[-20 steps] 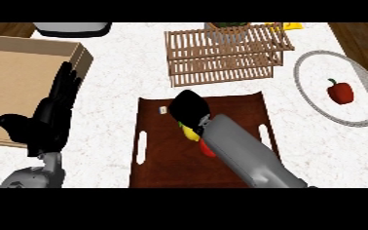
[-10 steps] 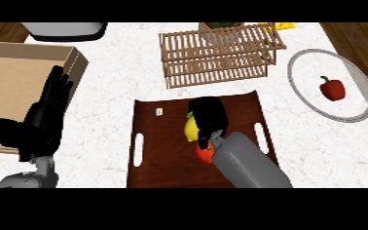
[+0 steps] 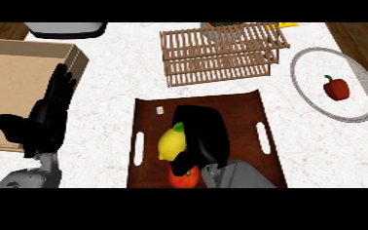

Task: Pick the lemon from the tray and place it in the tiered shelf

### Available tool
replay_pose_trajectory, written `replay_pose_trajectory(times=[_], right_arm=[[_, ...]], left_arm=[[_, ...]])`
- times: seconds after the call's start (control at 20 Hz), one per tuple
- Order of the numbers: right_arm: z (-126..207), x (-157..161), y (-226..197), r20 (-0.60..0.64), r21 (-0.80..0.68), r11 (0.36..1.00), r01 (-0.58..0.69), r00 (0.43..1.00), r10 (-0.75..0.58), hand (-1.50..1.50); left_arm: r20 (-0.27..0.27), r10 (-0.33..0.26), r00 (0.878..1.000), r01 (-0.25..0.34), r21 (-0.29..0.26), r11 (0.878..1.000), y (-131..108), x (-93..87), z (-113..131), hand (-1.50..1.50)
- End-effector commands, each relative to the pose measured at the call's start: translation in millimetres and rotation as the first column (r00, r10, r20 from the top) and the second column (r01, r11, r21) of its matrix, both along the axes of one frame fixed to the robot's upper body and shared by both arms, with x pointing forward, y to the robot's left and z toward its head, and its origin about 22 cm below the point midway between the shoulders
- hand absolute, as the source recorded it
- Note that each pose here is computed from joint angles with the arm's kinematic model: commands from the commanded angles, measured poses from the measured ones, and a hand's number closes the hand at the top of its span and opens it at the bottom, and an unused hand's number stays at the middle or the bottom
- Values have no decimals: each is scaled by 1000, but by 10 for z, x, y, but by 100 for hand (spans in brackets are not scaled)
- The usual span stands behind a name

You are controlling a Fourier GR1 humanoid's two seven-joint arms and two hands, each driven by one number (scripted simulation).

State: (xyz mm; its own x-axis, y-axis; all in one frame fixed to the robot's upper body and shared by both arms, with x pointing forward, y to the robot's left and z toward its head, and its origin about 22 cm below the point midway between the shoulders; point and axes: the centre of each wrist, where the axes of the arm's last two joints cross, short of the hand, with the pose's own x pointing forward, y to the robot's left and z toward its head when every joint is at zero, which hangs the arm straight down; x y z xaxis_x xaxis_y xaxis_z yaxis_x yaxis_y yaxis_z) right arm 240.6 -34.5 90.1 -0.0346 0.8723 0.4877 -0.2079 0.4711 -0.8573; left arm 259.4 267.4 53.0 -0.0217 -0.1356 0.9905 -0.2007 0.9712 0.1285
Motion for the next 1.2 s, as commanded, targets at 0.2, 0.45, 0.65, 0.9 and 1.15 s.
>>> replay_pose_trajectory(times=[0.2,0.45,0.65,0.9,1.15], right_arm=[[1016,-286,-84,193,235,948,213,946,-260,150],[1248,-248,-231,279,151,942,300,901,-331,150],[1429,-109,-361,272,176,932,318,894,-356,150],[1415,191,-473,299,224,911,346,865,-402,150],[1203,641,-668,309,254,887,386,836,-453,150]], left_arm=[[-13,-14,1000,14,-7,1000,-10,-108,-54,0],[-12,-8,1000,8,2,1000,31,-27,-68,0],[2,-30,1000,30,3,1000,97,-98,98,0],[9,-27,1000,27,12,1000,49,84,40,0],[0,-35,999,35,-11,999,211,-9,31,0]])
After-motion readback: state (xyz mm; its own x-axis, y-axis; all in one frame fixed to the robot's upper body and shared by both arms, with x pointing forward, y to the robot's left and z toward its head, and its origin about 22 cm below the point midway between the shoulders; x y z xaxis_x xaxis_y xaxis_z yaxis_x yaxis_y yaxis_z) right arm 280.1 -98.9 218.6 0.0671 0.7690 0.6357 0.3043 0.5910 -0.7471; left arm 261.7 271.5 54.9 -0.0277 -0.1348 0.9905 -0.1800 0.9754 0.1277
